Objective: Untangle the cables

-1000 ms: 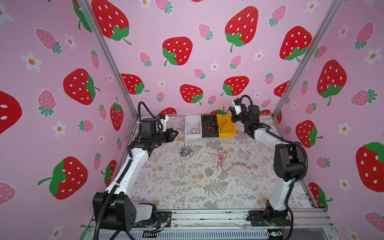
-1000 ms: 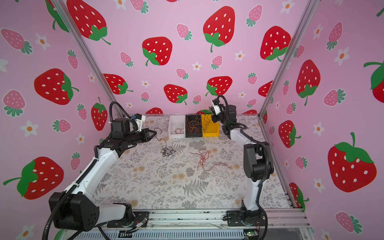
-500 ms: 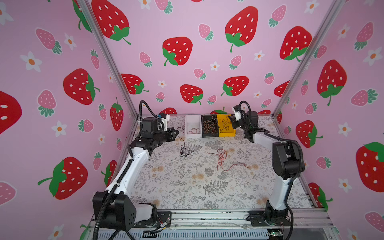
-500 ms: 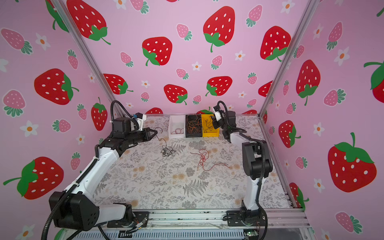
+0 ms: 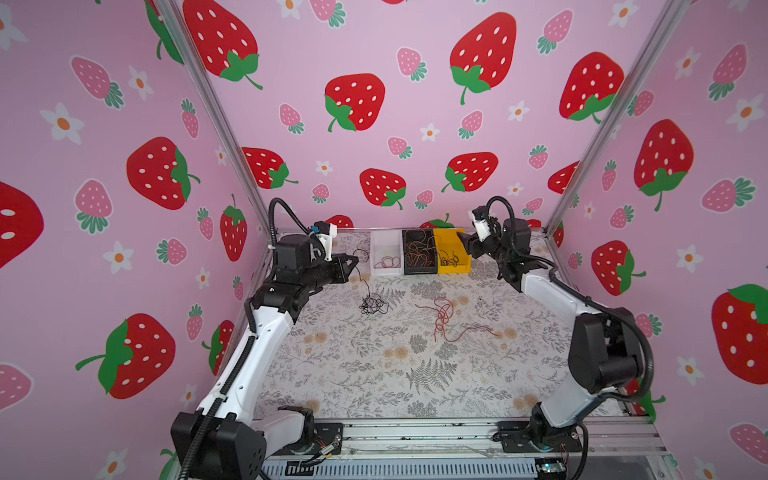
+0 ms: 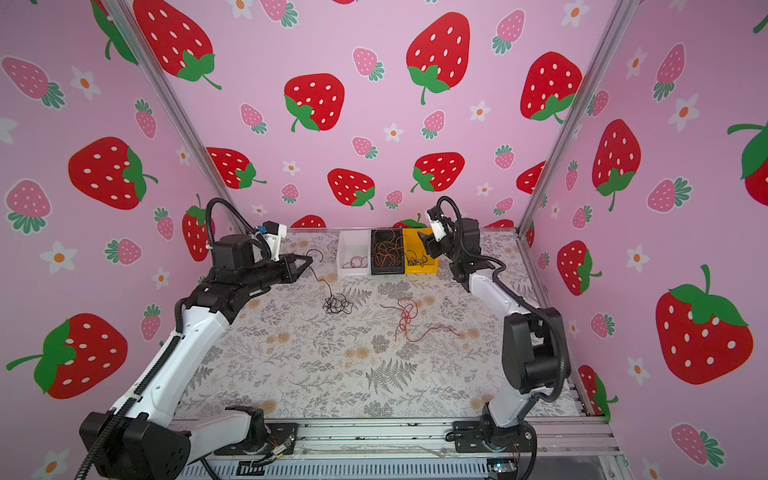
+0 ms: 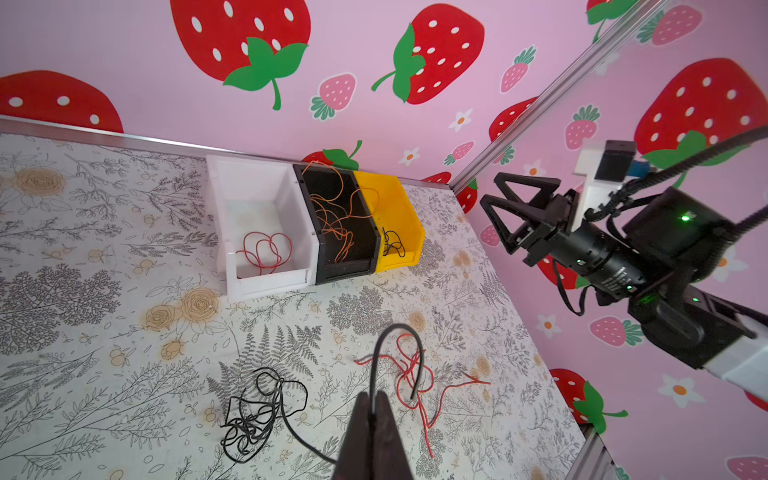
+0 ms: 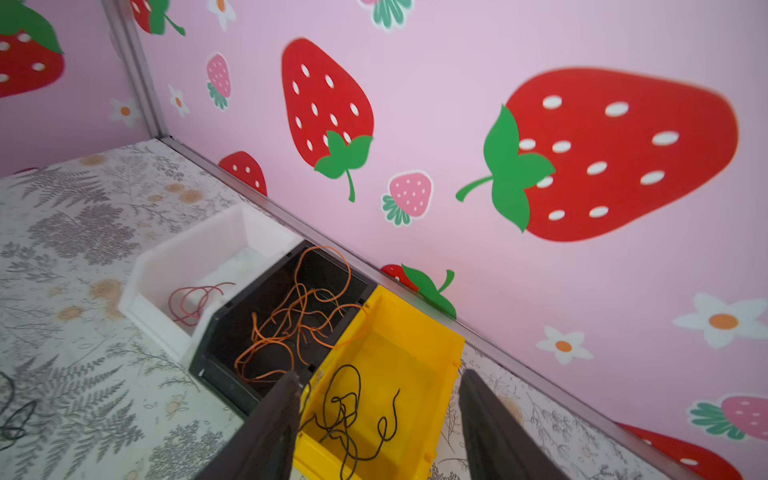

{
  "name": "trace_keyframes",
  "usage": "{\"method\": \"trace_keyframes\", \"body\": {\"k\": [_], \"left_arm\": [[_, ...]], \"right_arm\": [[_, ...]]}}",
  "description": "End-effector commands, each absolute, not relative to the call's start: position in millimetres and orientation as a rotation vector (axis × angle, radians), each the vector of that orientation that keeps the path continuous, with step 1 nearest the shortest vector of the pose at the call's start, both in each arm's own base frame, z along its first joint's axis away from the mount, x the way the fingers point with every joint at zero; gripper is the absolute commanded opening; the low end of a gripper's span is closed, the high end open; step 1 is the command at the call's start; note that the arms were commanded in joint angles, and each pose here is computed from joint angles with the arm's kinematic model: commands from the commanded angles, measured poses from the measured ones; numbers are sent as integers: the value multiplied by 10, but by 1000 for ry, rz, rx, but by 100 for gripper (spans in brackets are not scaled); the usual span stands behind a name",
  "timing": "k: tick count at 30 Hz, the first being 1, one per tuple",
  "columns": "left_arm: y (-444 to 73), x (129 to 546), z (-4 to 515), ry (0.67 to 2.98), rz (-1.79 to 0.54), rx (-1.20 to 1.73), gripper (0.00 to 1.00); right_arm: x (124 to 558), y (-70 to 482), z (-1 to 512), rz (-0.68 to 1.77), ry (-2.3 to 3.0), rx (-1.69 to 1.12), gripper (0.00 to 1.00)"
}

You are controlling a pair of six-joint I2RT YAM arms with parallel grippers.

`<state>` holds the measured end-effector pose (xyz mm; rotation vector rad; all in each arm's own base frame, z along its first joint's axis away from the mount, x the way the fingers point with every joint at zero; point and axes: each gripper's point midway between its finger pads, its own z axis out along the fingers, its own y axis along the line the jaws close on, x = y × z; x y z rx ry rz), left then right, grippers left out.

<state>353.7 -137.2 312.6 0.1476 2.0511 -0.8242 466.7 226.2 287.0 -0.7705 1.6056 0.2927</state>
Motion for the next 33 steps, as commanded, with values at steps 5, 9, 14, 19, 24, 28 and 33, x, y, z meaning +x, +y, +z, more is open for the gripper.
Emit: {"method": "trace_keyframes", "body": {"k": [5, 9, 14, 19, 24, 28, 33], "left_arm": [[-1540, 3423, 3472, 1966, -850, 221, 0], [-1617, 3364, 3671, 1917, -861, 260, 0], [-1754, 3263, 3921, 1854, -886, 327, 0], [-1838, 3194, 4061, 1818, -902, 372, 0], [-1898, 3176, 4201, 1779, -906, 394, 0], [-1956, 3150, 4273, 1761, -911, 416, 0], [-1985, 3141, 4373, 1730, -906, 428, 0]], "right_arm": [[3598, 2917, 2536, 529, 1639, -1064, 60], [2897, 3395, 2222, 748, 1596, -1242, 57], [2547, 3688, 1815, 881, 1608, -1337, 53], [2542, 3823, 1660, 896, 1595, -1375, 53], [2644, 3975, 1555, 925, 1612, -1379, 54], [2660, 4097, 1586, 978, 1573, -1379, 54], [2596, 4238, 1502, 1070, 1573, -1439, 52]]}}
